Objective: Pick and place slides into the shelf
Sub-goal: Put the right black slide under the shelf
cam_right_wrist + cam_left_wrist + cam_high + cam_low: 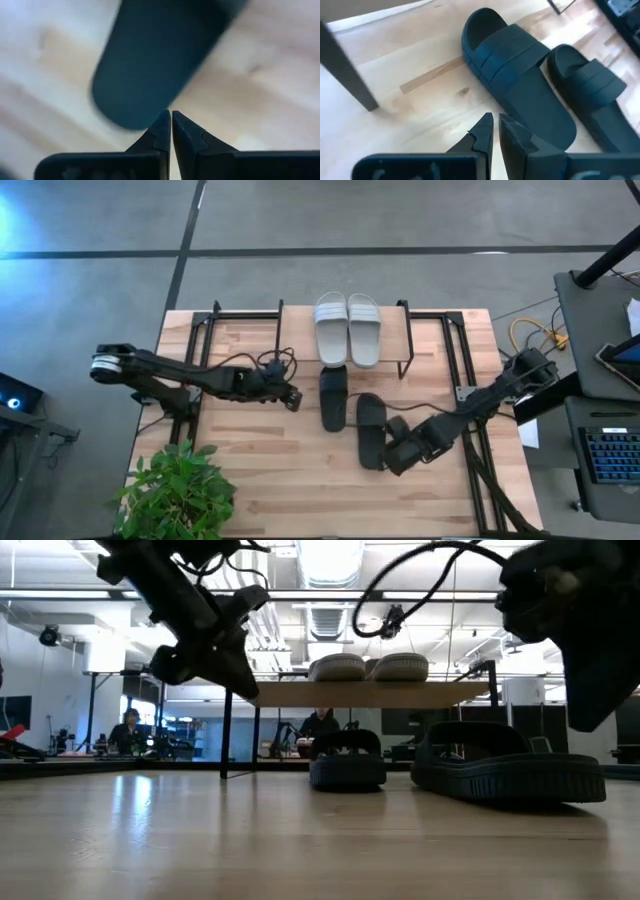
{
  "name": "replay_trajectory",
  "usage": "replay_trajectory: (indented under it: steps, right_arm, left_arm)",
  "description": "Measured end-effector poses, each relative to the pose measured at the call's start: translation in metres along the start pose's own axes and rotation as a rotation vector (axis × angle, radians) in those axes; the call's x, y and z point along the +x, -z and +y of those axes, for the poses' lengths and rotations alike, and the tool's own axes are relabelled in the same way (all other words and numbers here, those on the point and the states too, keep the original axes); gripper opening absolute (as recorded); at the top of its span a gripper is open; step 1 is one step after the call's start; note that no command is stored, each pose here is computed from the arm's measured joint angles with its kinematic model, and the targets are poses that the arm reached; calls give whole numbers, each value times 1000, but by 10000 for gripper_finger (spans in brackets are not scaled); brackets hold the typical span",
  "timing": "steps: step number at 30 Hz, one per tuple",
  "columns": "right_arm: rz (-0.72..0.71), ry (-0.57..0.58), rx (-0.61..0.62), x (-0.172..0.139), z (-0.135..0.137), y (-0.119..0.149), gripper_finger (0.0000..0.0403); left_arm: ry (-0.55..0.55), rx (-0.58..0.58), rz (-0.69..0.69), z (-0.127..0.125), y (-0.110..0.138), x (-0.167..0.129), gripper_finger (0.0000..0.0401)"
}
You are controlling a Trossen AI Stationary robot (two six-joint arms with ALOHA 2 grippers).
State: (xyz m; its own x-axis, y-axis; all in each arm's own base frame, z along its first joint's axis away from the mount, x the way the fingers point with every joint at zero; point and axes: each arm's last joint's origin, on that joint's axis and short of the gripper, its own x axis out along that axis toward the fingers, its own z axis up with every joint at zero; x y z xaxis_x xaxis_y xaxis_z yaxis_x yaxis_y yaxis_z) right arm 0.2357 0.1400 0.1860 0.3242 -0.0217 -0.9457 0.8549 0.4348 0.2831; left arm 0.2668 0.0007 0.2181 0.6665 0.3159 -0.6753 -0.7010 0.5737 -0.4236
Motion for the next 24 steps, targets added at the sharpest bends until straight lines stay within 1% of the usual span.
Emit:
replay_trajectory:
  steps: [3, 6, 9, 12, 16, 19, 24]
  right_arm:
    - [66, -76, -13, 6, 10, 11, 8]
    - [103, -137, -18, 11, 17, 25, 8]
    - [144, -150, -16, 21, 21, 38, 8]
    - [148, -165, -20, 36, 26, 46, 8]
    - [112, -119, -11, 56, 24, 47, 8]
    - [85, -103, 9, 60, 25, 42, 8]
    - [-32, -67, 39, 60, 21, 26, 8]
  left_arm:
    - [-30, -42, 19, 7, 5, -2, 15]
    - [-54, -36, 42, 9, 9, -2, 15]
    - [-55, -25, 61, 8, 11, -3, 15]
    - [-58, -17, 71, 9, 13, -4, 15]
    - [-51, -13, 72, 7, 14, -4, 15]
    - [-53, -7, 78, 7, 16, -4, 15]
    - [-54, -3, 78, 6, 17, -4, 15]
